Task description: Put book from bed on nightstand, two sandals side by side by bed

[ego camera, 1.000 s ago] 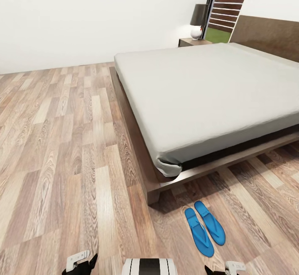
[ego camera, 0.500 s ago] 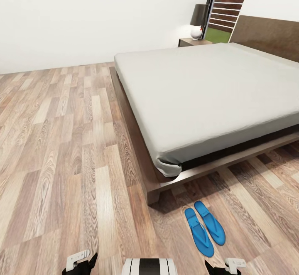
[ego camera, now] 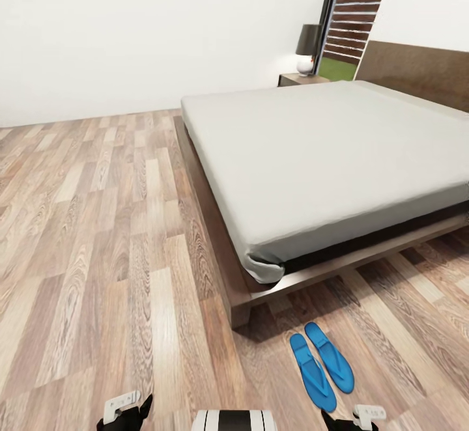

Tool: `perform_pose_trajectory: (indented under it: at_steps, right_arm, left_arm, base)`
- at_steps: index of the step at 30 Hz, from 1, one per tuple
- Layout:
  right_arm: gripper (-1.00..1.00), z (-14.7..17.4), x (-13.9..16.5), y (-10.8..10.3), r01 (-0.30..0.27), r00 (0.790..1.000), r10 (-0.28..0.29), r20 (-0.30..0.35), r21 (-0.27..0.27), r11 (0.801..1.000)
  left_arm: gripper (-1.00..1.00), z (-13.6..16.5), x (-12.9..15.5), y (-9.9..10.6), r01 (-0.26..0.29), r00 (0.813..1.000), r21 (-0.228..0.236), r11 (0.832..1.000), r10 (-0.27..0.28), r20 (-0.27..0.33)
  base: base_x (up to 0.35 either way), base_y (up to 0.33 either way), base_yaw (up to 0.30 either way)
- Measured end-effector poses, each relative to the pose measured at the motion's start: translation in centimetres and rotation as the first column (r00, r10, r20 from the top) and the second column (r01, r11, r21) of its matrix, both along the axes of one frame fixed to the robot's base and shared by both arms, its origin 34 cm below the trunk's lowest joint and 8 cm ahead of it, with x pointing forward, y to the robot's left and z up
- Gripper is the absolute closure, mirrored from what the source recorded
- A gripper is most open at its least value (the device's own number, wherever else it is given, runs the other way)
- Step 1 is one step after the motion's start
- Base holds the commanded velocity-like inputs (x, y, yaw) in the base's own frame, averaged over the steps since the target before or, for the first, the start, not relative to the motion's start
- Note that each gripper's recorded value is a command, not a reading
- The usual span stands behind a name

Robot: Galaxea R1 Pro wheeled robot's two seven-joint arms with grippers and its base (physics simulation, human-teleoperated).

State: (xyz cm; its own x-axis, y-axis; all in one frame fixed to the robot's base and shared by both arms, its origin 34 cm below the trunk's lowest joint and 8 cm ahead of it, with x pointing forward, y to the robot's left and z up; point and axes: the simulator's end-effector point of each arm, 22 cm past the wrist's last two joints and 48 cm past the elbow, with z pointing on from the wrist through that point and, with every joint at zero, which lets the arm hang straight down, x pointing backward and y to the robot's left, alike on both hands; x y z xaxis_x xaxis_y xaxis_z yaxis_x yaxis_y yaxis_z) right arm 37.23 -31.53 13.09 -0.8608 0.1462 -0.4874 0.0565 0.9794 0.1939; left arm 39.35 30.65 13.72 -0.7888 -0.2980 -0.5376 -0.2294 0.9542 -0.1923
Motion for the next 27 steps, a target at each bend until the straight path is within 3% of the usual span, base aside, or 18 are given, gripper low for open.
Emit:
perform_pose_trajectory:
  at_steps: [23, 27]
  right_arm:
    - [-1.0, 3.1, 3.2, 0.0, -0.001, 0.996, 0.001, 0.09, 0.0, 1.0]
    - [-1.0, 3.3, 3.4, 0.0, -0.001, 0.995, 0.001, 0.097, 0.0, 1.0]
  left_arm:
    - [-1.0, 3.3, 3.2, 0.0, 0.0, 0.996, -0.001, 1.0, 0.0, 0.093]
    - [-1.0, 3.6, 3.5, 0.0, 0.0, 0.995, -0.001, 1.0, 0.001, 0.101]
  base:
    - [0.0, 0.0, -0.001]
    - [0.0, 0.0, -0.171]
